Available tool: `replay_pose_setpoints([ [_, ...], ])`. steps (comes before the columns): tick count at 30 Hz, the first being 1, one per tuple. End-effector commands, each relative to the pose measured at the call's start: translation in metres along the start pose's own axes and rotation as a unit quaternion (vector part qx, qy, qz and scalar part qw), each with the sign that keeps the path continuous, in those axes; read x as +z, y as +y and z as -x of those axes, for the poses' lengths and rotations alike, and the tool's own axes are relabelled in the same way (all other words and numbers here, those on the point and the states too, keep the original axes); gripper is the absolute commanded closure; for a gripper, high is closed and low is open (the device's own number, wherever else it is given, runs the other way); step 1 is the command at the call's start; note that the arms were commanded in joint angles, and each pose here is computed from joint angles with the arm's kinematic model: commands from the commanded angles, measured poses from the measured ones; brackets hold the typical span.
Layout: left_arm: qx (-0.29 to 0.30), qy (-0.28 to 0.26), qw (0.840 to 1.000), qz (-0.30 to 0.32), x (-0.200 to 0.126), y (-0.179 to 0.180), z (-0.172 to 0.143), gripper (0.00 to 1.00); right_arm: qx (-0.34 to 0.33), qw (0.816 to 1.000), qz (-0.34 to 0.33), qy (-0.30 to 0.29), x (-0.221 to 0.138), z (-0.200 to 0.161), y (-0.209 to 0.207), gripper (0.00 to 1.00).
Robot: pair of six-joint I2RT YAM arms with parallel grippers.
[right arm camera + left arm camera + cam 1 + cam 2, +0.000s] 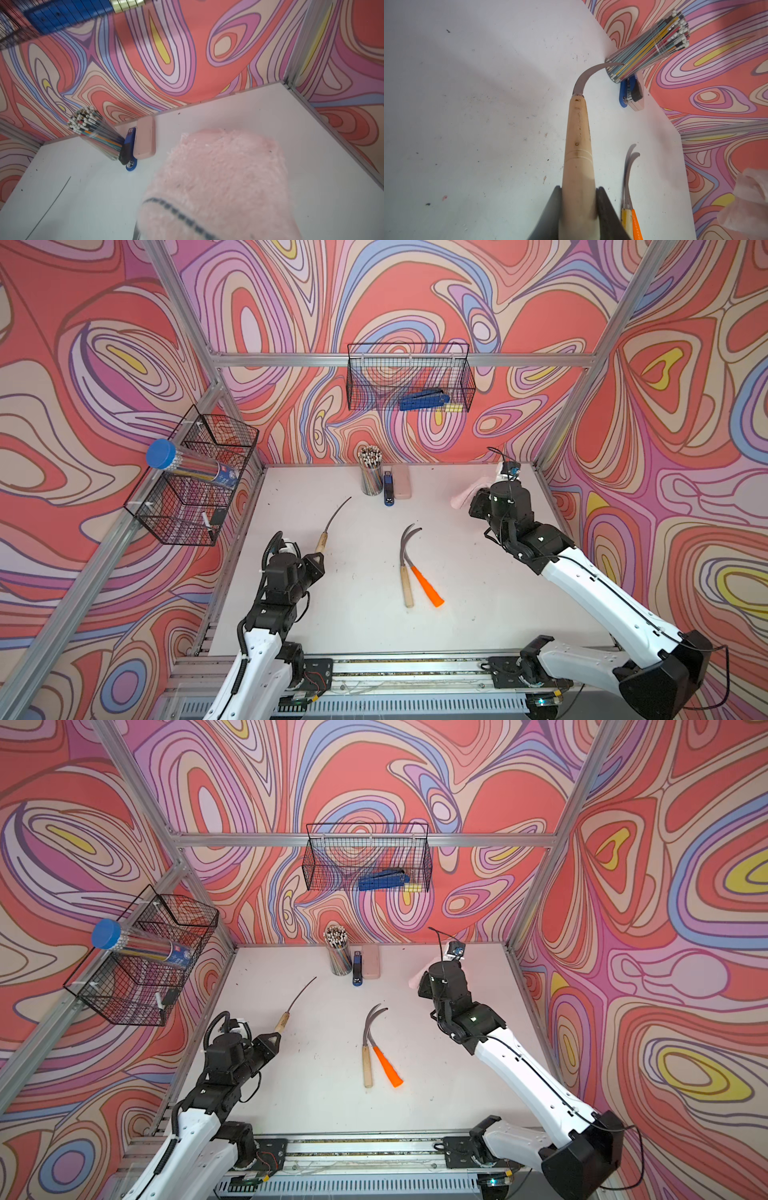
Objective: Wipe small sickles with rags
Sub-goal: Place the small sickle at the center of the board.
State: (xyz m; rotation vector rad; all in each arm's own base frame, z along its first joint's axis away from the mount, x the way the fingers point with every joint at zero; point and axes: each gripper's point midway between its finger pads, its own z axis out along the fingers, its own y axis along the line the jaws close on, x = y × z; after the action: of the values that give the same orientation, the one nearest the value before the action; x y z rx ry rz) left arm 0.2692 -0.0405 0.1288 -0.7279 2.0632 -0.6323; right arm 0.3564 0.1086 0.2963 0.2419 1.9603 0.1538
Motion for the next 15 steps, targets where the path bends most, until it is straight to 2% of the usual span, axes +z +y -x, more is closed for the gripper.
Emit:
replay_pose_setpoints([
  [1,0.024,-0.031,0.999,0.017,0.007,0.003,0.012,1.0,0.041,0.999,0.011,-0.033,-0.012,0.006,-0.007,1.0],
  [3,0.035,-0.03,0.998,0.037,0.012,0.007,0.011,1.0,0.045,0.998,-0.015,-0.035,-0.01,0.001,-0.017,1.0],
  [8,0.081,-0.035,0.992,0.087,0.022,0.01,0.011,1.0,0.032,0.999,-0.013,-0.015,0.004,-0.007,-0.009,1.0],
  [15,0.119,-0.002,0.989,0.092,0.041,-0.002,-0.007,1.0,0.027,1.0,-0.014,-0.007,0.005,-0.007,-0.008,1.0],
])
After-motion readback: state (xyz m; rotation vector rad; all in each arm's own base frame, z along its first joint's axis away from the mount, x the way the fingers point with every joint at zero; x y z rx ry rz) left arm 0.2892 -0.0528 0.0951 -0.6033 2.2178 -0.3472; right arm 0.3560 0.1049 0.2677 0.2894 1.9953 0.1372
